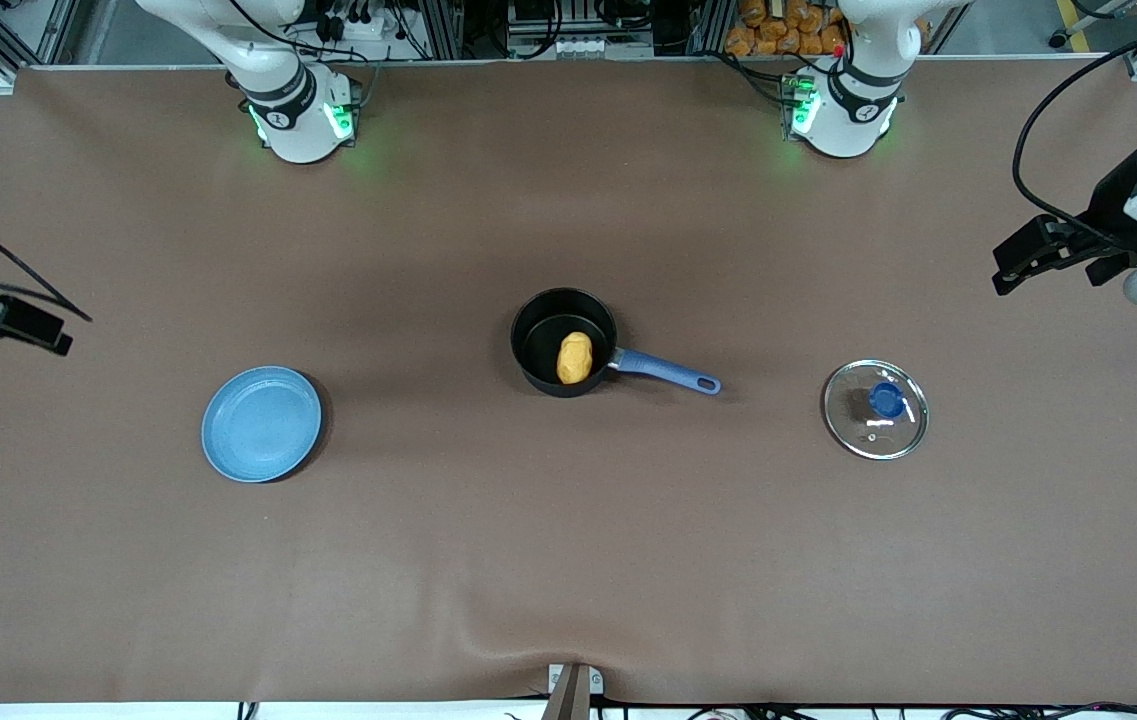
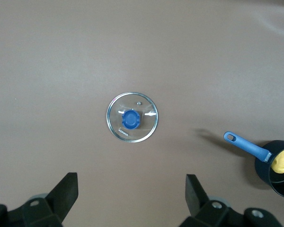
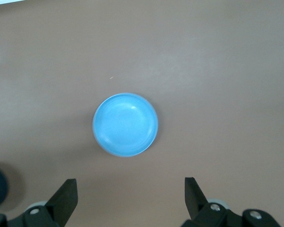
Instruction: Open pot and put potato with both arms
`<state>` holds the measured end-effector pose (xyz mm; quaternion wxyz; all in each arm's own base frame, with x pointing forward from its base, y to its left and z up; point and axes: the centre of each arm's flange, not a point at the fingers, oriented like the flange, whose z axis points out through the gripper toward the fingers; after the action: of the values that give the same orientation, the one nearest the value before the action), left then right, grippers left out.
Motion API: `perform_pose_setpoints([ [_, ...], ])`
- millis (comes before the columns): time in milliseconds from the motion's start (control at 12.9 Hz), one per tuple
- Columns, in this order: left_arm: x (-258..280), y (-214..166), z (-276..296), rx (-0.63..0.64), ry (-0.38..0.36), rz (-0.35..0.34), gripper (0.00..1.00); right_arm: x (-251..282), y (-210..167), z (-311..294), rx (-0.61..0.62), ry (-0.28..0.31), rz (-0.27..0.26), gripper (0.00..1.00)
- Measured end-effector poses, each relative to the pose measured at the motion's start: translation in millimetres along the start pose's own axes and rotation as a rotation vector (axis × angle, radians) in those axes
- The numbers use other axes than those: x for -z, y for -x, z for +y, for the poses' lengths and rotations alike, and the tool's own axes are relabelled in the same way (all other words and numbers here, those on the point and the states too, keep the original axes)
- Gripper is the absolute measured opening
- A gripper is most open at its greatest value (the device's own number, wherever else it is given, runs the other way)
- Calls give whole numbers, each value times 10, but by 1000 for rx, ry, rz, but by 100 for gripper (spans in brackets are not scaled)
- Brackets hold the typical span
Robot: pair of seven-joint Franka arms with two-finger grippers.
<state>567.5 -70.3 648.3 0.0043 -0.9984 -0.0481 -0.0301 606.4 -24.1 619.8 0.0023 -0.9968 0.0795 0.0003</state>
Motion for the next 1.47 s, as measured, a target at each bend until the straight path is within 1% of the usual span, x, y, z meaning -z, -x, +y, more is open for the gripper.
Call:
perform_pose_setpoints([
  [155,3,-6,-31,4,-1,1,100,94,74,-10,1,-8,0,100],
  [387,17,-11,-83,4,-2,3,100,65,116,-21,4,-8,-33,100],
  [697,48,50,-356,-52,-23,-19,100,54,121,-49,7,-17,-38,100],
  [1006,-10,269,-381,-62,-25,-62,100,59,120,-38,5,-17,-37,100],
  [1239,-14,378,-410,-61,-20,-70,100,62,121,-49,7,-18,-36,100],
  [1471,14,502,-415,-73,11,-75,100,62,123,-62,9,-18,-36,100],
])
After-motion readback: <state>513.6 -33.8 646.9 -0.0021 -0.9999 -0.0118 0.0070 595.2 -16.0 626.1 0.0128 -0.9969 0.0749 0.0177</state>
